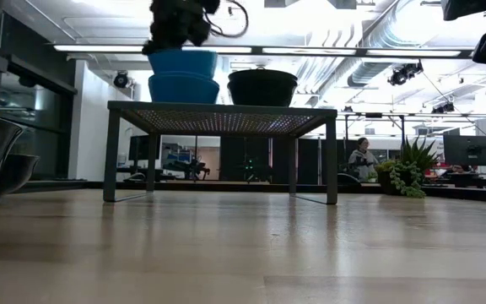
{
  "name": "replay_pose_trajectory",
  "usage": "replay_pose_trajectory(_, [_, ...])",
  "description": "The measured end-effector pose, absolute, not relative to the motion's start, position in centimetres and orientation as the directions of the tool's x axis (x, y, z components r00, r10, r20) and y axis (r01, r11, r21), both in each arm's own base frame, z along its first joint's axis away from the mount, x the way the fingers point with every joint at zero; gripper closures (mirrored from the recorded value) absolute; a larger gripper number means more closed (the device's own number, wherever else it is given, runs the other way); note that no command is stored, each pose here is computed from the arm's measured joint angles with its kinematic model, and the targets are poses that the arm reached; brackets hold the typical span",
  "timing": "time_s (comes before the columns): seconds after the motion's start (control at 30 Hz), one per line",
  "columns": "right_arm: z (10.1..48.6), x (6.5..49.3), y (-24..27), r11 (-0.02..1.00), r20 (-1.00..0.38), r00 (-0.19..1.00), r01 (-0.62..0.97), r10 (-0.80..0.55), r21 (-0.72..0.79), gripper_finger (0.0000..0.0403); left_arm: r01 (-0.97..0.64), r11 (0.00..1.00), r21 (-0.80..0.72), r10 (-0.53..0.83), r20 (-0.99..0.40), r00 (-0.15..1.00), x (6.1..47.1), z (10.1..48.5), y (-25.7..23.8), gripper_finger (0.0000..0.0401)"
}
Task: Pick & Place Mini bowls
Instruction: Stack the blue bowl on top of the blue bowls on the shelf
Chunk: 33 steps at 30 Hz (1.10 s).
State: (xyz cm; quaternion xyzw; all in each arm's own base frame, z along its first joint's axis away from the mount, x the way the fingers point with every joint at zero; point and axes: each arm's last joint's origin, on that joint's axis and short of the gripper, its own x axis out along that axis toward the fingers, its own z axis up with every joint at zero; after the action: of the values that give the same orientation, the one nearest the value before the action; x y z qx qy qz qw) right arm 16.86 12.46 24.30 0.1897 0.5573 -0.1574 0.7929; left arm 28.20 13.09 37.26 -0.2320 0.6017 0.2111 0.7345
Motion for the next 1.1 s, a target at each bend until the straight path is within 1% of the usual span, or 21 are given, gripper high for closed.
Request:
replay_pose_trajectory(0.17, [24.3,16.9,12.5,0.878,-0.943,0.329,0.461,-0.039,0.125,0.0215,-0.573,0.813,-0.105,0.000,-0.984,0.181,28.6,36.8,13.2,0.0401])
replay_pose_trajectory(0.53, [24.3,16.9,12.4,0.878,-0.942,0.332,0.462,-0.042,0.123,0.0215,-0.570,0.815,-0.102,-0.016,-0.988,0.154,29.4,35.9,13.5,0.0401])
replay_pose_trajectory(0.87, [24.3,16.9,12.4,0.878,-0.942,0.332,0.462,-0.042,0.124,0.0215,-0.534,0.835,-0.133,-0.069,-0.988,0.138,30.3,34.6,13.8,0.0401])
replay_pose_trajectory(0.97, [24.3,16.9,12.4,0.878,-0.943,0.331,0.462,-0.042,0.124,0.0215,-0.528,0.839,-0.133,-0.068,-0.988,0.141,30.2,34.8,13.8,0.0396])
replay_pose_trajectory(1.1, [24.3,16.9,12.4,0.878,-0.943,0.331,0.462,-0.042,0.123,0.0215,-0.528,0.840,-0.125,-0.062,-0.989,0.135,30.3,34.7,13.8,0.0379])
